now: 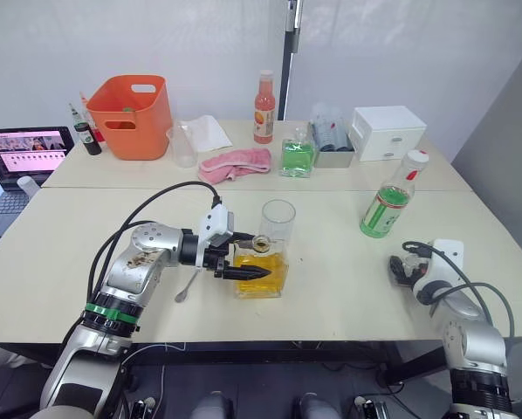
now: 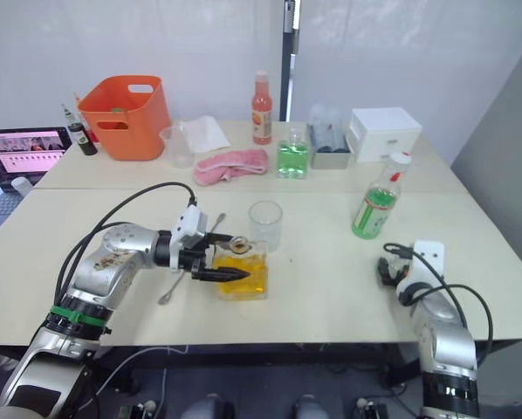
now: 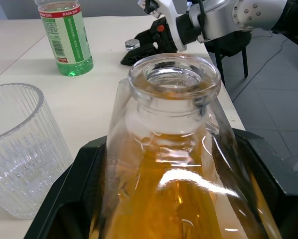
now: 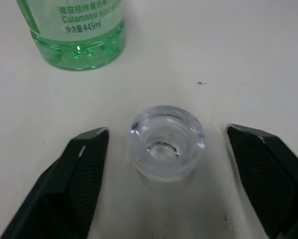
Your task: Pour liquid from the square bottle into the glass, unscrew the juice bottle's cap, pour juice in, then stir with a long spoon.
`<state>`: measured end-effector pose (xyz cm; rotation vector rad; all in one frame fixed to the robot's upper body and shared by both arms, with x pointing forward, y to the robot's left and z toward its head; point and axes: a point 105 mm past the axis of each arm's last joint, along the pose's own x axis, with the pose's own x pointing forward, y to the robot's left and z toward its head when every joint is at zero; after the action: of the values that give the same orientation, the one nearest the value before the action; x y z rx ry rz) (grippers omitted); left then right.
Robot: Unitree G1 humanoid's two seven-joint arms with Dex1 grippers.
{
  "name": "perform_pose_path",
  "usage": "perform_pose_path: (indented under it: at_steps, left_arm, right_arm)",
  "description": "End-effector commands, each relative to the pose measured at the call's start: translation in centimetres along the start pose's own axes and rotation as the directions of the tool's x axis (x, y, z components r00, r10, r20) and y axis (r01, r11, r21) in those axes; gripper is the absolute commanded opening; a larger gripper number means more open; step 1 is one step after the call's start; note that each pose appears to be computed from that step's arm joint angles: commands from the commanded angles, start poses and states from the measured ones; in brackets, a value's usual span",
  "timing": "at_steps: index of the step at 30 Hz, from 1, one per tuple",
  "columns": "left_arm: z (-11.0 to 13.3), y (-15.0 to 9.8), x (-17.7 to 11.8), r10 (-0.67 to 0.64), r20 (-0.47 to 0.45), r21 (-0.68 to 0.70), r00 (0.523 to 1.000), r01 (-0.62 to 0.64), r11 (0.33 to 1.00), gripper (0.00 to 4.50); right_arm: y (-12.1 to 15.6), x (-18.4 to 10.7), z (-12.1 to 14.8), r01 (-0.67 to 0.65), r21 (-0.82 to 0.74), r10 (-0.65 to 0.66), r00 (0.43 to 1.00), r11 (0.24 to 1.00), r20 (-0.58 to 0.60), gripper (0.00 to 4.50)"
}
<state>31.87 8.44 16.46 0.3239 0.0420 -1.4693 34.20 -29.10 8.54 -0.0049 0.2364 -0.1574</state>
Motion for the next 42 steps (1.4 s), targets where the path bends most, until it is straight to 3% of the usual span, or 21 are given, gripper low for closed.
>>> perform_pose_path:
  at_steps: [1,7,16,21,23,30,33,42]
  left_arm:
    - [0.5,0.4,-0.1,0.015,-0.004,0.030,1.000,-0.015,0.999,2.81]
    - [0.5,0.4,-0.2,0.017,-0.003,0.030,1.000,-0.017,0.999,2.81]
    - [1.6,0.5,-2.1,0.059,0.026,0.045,0.998,-0.060,0.997,2.81]
    - [3.1,0.5,-4.2,0.126,0.074,0.004,0.989,-0.127,0.992,2.81]
    - [3.8,0.7,-5.4,0.167,0.095,-0.026,0.981,-0.165,0.986,2.81]
    - [5.5,2.3,-8.8,0.315,0.082,-0.026,0.946,-0.314,0.949,2.81]
    - [6.1,3.4,-9.4,0.351,0.077,0.010,0.933,-0.353,0.936,2.81]
    - [7.2,7.9,-7.6,0.407,0.097,0.165,0.908,-0.418,0.893,2.81]
  right_arm:
    - [0.0,-0.1,1.3,-0.010,0.008,0.010,0.999,1.000,0.044,4.50]
    - [0.0,-0.6,2.9,-0.038,0.015,0.036,0.992,0.999,0.125,4.50]
    - [0.2,-2.8,7.7,-0.104,-0.030,0.108,0.954,0.994,0.280,4.50]
    - [0.6,-4.6,10.8,-0.198,-0.052,0.203,0.908,0.979,0.366,4.50]
    - [1.9,-5.4,11.4,-0.295,-0.090,0.307,0.877,0.951,0.369,4.50]
    - [7.7,-8.4,9.9,-0.635,-0.200,0.666,0.711,0.746,0.226,4.50]
    - [10.1,-9.1,8.8,-0.707,-0.249,0.747,0.649,0.662,0.143,4.50]
    - [12.6,-8.2,7.5,-0.721,-0.279,0.769,0.625,0.634,0.130,4.50]
